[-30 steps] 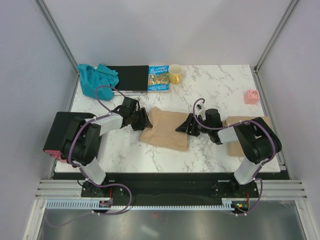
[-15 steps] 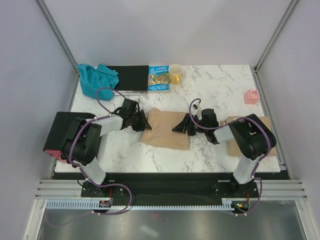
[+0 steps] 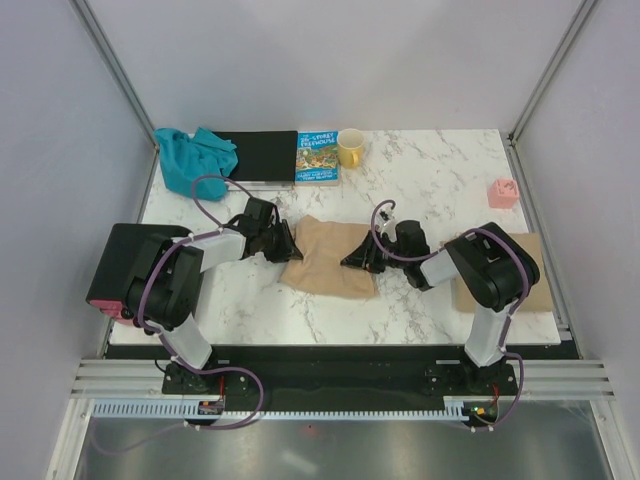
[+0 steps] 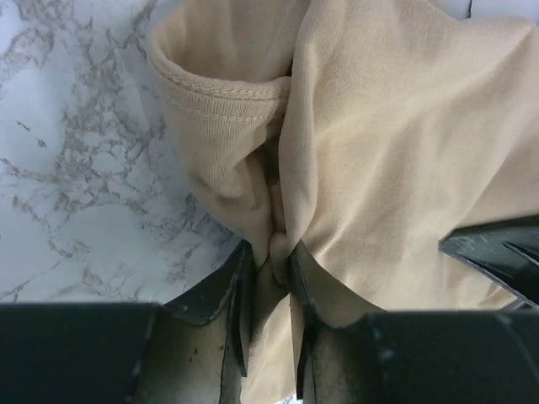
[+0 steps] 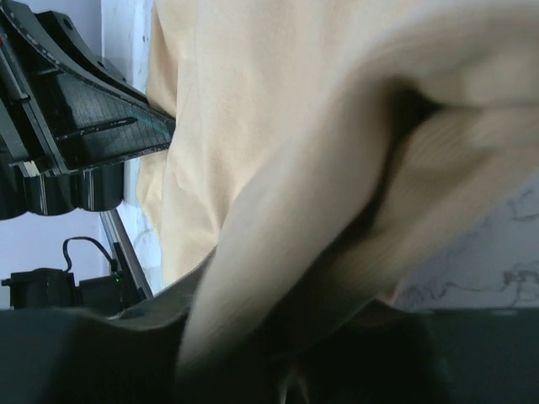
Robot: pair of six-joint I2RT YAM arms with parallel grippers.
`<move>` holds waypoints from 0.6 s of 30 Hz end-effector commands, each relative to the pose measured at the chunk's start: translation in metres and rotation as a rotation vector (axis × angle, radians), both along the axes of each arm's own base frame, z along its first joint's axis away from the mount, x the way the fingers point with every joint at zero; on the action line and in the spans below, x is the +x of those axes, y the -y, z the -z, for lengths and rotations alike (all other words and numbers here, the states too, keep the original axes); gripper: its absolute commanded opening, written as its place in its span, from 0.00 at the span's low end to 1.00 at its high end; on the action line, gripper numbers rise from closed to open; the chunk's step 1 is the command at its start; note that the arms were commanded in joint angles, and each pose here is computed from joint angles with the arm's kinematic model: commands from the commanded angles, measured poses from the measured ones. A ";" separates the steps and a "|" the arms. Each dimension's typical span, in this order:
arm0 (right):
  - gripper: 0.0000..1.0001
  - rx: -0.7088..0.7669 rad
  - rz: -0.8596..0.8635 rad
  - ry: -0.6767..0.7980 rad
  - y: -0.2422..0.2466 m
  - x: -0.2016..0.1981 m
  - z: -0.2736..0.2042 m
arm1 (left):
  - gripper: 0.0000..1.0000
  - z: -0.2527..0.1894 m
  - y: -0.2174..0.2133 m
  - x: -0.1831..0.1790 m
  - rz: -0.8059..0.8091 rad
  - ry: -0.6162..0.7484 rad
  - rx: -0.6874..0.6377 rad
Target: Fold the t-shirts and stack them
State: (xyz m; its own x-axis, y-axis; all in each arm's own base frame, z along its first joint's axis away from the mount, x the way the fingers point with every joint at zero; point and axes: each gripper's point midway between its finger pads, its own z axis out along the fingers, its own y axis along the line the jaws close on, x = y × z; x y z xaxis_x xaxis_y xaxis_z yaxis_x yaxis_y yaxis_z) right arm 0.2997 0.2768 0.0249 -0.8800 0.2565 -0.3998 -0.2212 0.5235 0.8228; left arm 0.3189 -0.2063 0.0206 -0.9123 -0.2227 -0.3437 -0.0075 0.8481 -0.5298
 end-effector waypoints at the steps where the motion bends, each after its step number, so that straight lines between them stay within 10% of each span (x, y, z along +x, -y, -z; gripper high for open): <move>1: 0.25 -0.145 0.005 -0.179 0.009 -0.037 0.058 | 0.25 0.019 0.006 -0.028 0.088 -0.081 -0.004; 3: 0.00 -0.151 0.015 -0.172 0.009 -0.035 0.057 | 0.25 0.019 0.005 -0.027 0.088 -0.077 0.000; 12: 0.00 -0.191 0.066 -0.088 0.019 -0.026 0.040 | 0.25 0.017 0.003 -0.028 0.083 -0.070 0.006; 18: 0.00 -0.320 0.126 0.030 0.042 -0.015 0.003 | 0.45 0.009 -0.023 -0.023 -0.020 -0.025 0.126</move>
State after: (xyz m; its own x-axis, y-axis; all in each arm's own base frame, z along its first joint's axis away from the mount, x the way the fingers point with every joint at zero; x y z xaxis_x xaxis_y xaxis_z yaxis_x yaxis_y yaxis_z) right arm 0.2904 0.2648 0.0224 -0.8568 0.2618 -0.4442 -0.1812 0.6538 0.7347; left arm 0.3152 -0.2086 0.0224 -0.9139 -0.2095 -0.3477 0.0087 0.8462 -0.5328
